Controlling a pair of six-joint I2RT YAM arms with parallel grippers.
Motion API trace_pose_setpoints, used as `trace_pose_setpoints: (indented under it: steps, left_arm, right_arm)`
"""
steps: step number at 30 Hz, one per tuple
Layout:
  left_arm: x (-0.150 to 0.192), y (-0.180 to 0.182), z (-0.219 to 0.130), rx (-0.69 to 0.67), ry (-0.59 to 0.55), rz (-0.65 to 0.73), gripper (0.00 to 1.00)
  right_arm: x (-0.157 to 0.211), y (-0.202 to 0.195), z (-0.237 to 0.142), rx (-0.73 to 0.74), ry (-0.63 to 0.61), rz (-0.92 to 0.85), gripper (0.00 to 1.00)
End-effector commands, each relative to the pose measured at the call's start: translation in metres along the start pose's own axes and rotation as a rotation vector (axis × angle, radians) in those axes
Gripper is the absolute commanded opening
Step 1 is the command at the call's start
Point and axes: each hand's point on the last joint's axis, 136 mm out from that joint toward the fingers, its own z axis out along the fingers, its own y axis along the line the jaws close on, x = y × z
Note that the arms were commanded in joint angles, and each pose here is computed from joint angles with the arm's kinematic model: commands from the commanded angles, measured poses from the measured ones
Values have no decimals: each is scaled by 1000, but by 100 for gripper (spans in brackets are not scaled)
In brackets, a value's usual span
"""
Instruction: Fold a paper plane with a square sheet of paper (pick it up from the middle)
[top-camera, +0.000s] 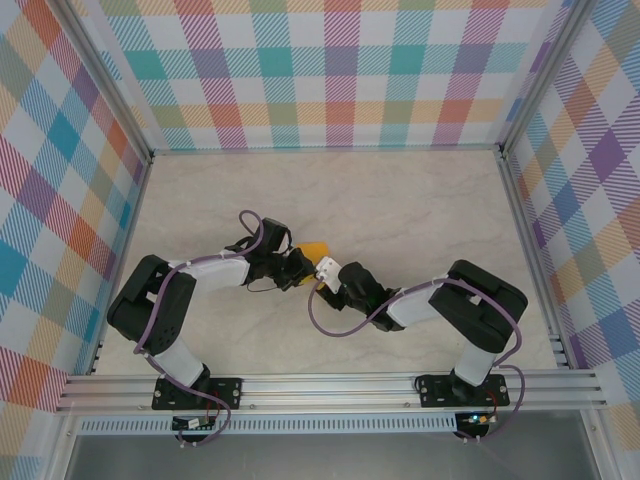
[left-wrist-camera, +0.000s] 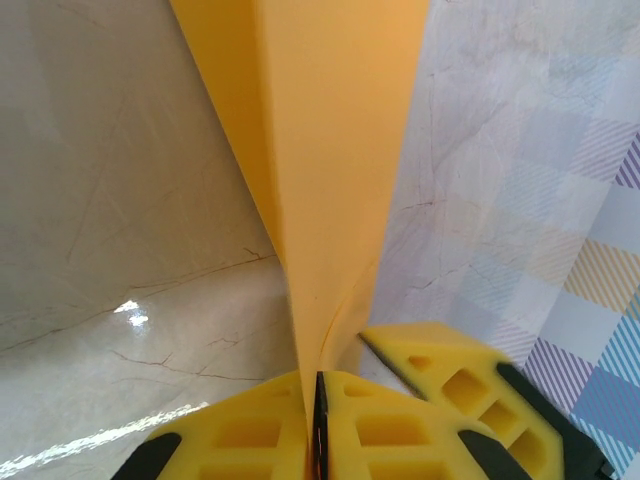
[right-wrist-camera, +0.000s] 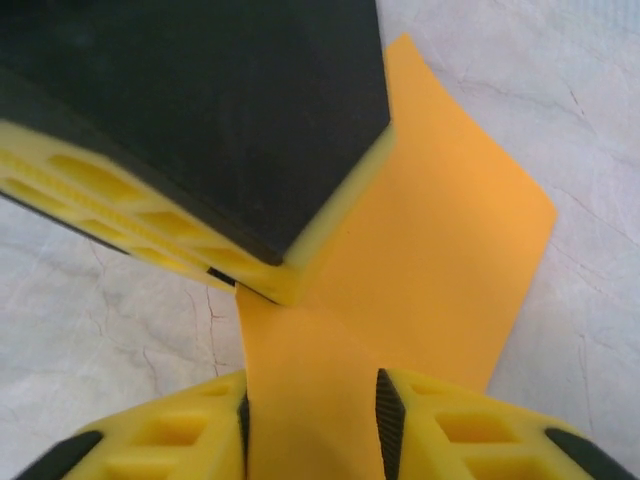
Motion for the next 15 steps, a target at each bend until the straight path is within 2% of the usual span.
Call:
trace_pose_setpoints:
  steps: [1,6,11,15]
  left_arm:
    - [1,-11,-5,10,-4,18,11]
    - [1,-14,-7,13,-5,21,12]
    - [-7,-19,-19,24,-32,24,26]
    - [-18,-31,-42,61,-83,45,38]
  right_arm:
    - [-12,2,5,-6,-32,-11,26]
    - [-12,4,5,-14,-33,-7,18]
    - [-15,6,3,-35,-33,26,11]
    - [-20,6,-1,-87,-35,133,10]
